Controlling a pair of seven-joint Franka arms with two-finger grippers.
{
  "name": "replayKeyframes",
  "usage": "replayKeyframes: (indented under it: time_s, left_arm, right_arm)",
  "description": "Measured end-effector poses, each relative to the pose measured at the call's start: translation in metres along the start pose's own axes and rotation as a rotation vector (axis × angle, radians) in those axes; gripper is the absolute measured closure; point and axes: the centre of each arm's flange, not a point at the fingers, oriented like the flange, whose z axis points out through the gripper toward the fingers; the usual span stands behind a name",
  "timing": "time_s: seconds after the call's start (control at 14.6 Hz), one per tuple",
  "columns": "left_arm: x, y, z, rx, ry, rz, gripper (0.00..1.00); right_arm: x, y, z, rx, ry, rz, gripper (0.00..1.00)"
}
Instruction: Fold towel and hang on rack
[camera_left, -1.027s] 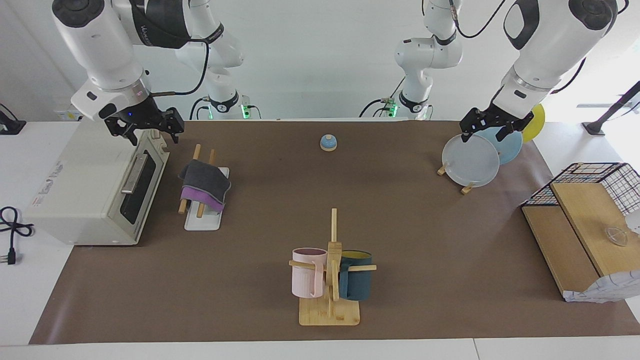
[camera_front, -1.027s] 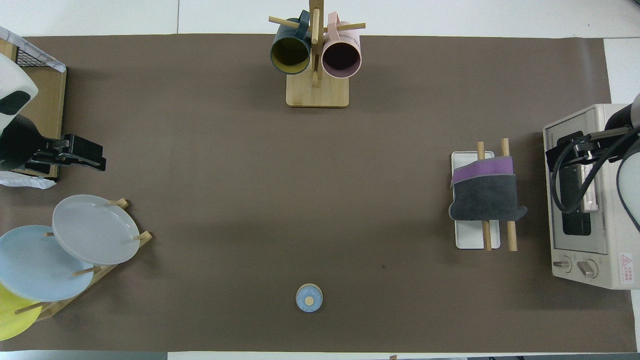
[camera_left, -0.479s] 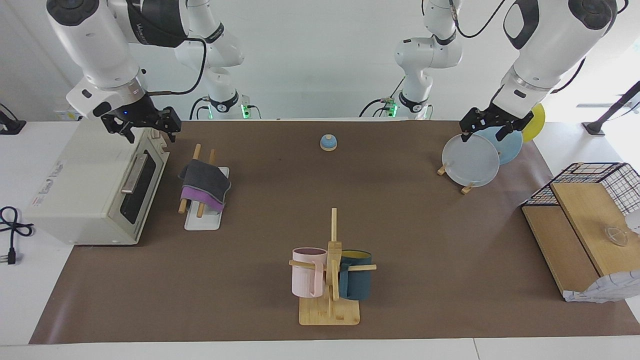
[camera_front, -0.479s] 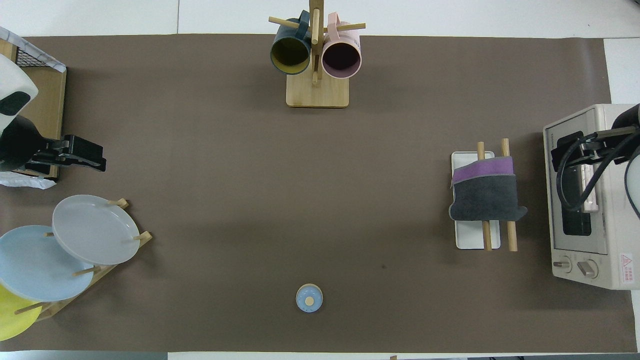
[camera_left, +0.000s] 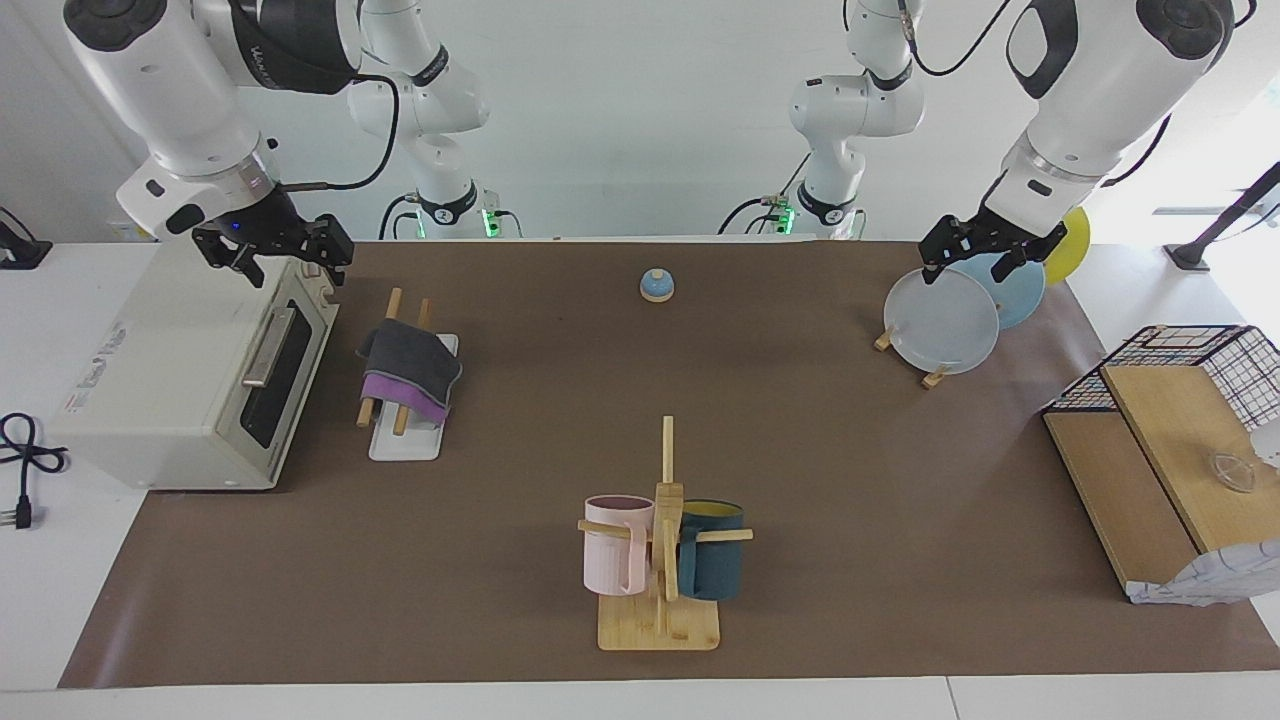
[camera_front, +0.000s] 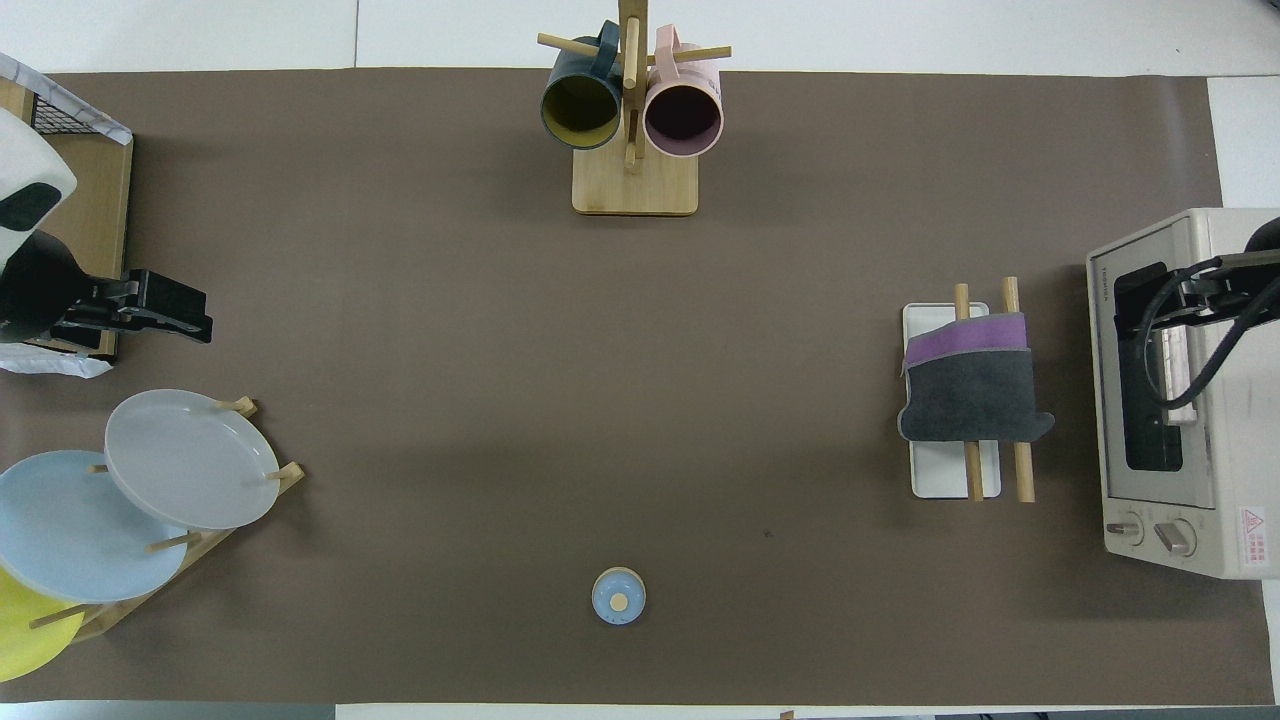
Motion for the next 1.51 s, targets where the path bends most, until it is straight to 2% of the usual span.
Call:
replayKeyframes:
  time_s: [1.51]
  left_arm:
    - [0.000, 0.000, 0.000, 0.000, 0.000, 0.000, 0.00]
  right_arm:
    - [0.000, 0.005, -0.013, 0.002, 0.042, 0.010, 0.00]
